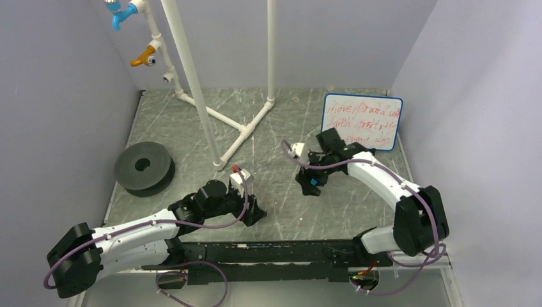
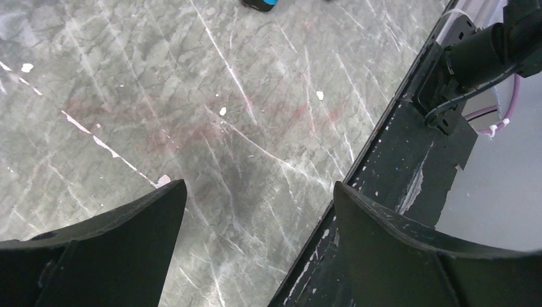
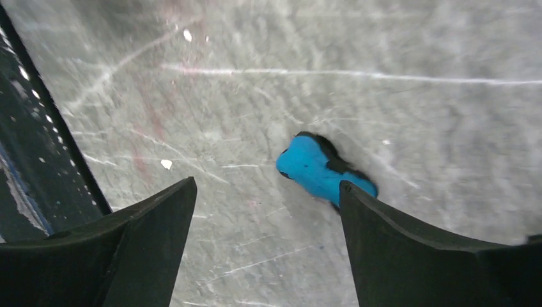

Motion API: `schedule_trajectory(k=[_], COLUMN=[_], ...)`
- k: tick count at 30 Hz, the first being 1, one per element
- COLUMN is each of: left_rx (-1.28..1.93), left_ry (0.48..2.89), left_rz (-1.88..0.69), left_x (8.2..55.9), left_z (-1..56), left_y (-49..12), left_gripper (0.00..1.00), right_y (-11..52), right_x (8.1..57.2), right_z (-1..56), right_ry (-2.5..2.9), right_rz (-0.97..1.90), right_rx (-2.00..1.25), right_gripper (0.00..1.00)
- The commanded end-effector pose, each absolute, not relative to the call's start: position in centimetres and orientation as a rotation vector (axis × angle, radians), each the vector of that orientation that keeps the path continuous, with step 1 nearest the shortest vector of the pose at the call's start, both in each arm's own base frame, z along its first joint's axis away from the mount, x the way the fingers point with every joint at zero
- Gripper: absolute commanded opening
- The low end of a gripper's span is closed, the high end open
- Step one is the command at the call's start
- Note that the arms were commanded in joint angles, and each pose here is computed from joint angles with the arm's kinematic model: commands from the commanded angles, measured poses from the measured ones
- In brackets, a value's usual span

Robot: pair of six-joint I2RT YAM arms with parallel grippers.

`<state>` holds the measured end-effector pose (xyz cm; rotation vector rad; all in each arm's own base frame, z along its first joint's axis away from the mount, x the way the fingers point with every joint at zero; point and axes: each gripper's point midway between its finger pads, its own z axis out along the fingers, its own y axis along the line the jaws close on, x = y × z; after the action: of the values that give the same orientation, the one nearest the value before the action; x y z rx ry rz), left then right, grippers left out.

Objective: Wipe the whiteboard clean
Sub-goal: Adjust the whiteboard eraser at the center of the board.

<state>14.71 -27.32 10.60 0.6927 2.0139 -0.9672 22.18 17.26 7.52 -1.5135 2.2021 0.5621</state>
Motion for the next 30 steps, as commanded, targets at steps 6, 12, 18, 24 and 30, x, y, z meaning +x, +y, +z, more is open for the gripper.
schedule_trajectory(k=[6,12,18,24,30], left_rx=[0.886,0.994,0.916,0.784,0.652], left_ry=[1.774,1.738,1.746,1.674,1.607], left_rz=[-1.016,-1.037,-1.180,-1.362,-1.402], left_x=[16.4,18.6,25.6,33.2,39.4], left_z=[17.7,19.4,22.2,23.8,22.9], left_y=[-31.8,-35.6,-40.4,-45.3,-48.8], left_gripper=[0.99,0.99,0.99,0.99,0.99], right_y=[16.3,14.8,9.0,4.8,3.5], right_x=[24.2,24.4,27.4,27.8,27.5], right_z=[15.5,14.9,18.2,19.1,18.7], right_ry=[1.994,2.002,1.988,1.996,1.995], right_rz=[0.816,0.814,0.714,0.725,0.740], right_rx=[-1.229,-1.195,-0.859,-0.630,-0.566], right_gripper=[0.96,0.96,0.96,0.96,0.96])
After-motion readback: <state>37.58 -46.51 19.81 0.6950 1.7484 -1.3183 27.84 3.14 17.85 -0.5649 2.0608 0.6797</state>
